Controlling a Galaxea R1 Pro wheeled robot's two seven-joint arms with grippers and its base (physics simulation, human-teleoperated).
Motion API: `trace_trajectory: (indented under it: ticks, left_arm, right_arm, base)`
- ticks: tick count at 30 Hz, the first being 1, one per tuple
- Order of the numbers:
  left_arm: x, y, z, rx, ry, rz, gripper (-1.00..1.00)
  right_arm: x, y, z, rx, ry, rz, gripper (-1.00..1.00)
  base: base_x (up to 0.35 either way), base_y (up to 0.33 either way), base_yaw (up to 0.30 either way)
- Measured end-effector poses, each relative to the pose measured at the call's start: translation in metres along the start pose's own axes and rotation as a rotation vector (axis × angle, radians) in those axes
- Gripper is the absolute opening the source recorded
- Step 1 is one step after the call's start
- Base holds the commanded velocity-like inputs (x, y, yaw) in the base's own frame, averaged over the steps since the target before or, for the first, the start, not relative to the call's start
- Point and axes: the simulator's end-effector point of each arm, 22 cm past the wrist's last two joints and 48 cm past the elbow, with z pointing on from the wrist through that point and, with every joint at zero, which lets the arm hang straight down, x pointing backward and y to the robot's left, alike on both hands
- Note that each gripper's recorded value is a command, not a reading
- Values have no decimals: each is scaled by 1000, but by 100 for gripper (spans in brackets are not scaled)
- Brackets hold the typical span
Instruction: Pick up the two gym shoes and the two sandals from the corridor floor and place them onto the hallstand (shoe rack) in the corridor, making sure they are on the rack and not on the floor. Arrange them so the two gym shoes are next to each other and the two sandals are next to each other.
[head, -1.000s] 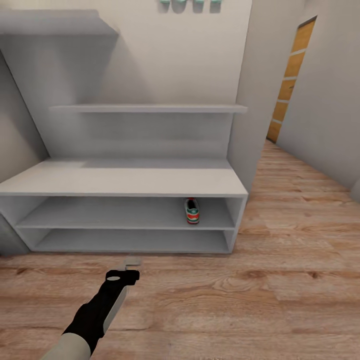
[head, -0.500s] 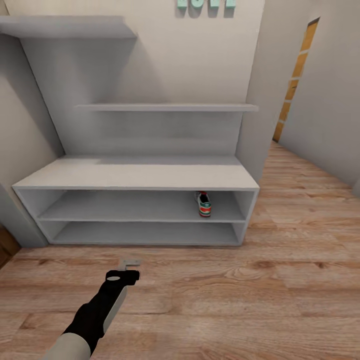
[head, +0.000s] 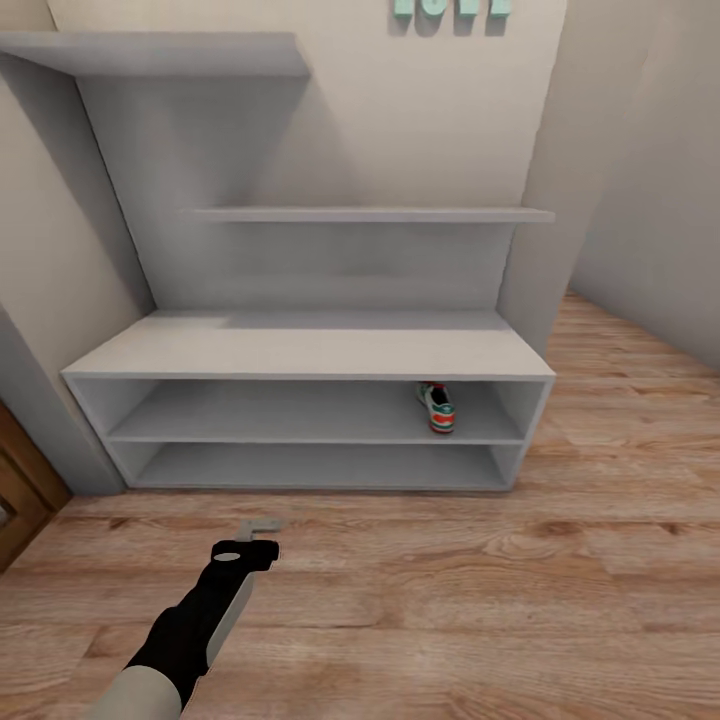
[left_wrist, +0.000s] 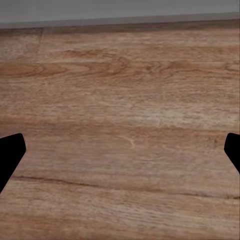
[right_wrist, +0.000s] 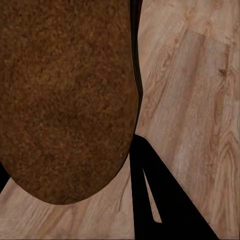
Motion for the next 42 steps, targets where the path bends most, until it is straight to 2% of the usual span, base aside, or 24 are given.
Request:
trace_trajectory:
  ticks: [23,42]
  left_arm:
    - [0,0,0,0,-1,0,100]
    - [0,0,0,1,-1,-1,100]
  right_arm:
    - [0,0,0,0,0,0,-100]
    - [0,0,0,0,-1,0,-100]
  base:
    - [-117,312,0]
    - [-7,331,0]
